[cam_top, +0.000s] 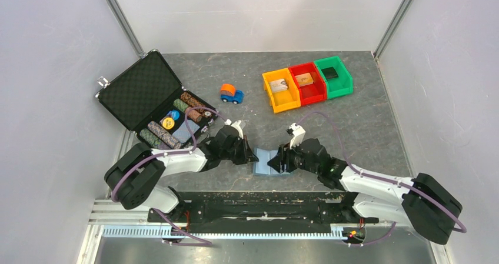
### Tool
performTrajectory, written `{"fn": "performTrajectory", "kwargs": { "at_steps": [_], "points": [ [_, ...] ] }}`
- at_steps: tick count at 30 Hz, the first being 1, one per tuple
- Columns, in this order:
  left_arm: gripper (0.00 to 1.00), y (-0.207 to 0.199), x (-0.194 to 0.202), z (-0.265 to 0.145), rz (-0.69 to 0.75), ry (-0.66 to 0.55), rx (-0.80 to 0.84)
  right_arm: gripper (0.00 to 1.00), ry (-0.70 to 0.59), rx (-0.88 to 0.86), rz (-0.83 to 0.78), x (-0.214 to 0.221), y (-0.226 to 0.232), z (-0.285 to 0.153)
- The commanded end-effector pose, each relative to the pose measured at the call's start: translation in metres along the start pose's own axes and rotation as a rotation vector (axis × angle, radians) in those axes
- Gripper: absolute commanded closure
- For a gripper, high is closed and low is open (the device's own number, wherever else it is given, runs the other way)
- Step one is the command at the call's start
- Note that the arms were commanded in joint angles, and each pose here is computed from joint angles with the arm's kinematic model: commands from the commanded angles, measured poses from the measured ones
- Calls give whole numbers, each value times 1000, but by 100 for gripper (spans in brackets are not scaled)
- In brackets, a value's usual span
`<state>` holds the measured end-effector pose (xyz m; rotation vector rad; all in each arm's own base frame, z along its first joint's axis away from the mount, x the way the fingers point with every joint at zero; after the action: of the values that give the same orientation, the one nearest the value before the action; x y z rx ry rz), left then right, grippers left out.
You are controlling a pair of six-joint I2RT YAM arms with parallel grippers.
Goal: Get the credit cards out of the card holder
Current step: Remove the credit card from the card holder.
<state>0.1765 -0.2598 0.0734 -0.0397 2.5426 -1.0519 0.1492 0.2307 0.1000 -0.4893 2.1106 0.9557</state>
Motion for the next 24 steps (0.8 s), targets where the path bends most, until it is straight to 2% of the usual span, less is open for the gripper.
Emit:
{"fn": "performTrajectory", "kwargs": {
  "at_steps": [1,14,24],
  "points": [
    [98,-5,0,-1,-22,-16,51,49,-4,241,51,-7,-29,-8],
    [98,-1,2,-7,-47,-40,47,49,44,318,97,7,-44,-4],
    [98,-2,2,-4,-54,-36,58,50,57,273,124,11,-39,0]
  ]
}}
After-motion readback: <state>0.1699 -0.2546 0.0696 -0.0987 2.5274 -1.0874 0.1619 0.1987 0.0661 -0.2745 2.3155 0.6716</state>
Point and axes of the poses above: each gripper's point midway between its finger pads, its own z axis out along the fingers, its own y axis along the line the jaws close on, x = y × z, the point moved 5 cm from there along -z, back along the fingers, and after that the axes turned 3 degrees about -z, right-handed, at the moved point
